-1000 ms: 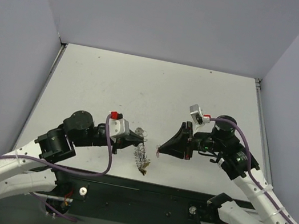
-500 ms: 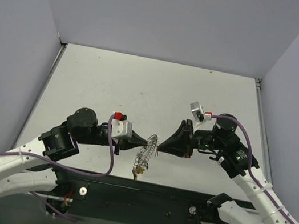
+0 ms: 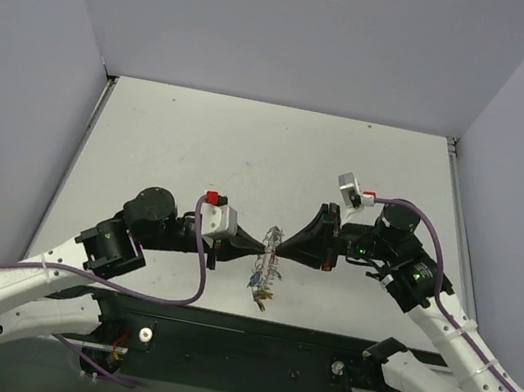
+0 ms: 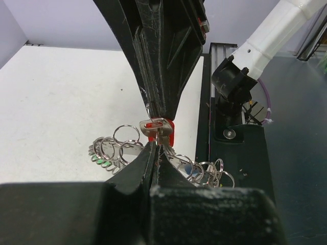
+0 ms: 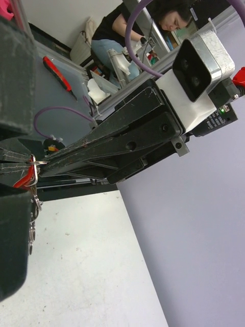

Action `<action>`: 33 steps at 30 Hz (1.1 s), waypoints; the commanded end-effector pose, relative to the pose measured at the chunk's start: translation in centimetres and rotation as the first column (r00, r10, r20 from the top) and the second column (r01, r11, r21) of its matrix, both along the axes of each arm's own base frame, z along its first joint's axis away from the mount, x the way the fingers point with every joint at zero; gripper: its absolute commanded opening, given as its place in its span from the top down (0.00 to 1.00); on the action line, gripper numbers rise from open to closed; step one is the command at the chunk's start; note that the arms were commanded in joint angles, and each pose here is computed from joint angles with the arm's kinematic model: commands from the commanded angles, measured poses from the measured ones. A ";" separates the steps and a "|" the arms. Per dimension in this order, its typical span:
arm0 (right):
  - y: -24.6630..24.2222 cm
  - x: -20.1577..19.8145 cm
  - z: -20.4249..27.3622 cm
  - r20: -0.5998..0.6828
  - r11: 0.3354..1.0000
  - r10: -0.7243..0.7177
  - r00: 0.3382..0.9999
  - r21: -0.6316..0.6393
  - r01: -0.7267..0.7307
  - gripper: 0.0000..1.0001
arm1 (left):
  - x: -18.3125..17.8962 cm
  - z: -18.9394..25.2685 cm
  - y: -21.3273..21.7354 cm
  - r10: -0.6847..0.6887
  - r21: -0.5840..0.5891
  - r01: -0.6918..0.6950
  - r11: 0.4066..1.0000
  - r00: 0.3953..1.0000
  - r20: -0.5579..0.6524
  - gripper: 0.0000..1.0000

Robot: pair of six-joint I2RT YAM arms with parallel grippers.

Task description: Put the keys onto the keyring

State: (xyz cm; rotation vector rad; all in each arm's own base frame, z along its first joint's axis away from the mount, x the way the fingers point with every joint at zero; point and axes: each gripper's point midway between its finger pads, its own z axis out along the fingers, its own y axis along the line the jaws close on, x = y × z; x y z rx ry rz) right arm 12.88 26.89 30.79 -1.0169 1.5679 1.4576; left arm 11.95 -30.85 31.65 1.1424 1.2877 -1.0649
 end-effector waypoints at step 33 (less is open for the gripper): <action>0.0 0.7 0.2 0.103 0.998 -0.066 0.992 -0.018 0.068 1.00 | 0.3 5.5 -0.3 0.025 -0.179 -0.019 0.984 0.999 0.032 1.00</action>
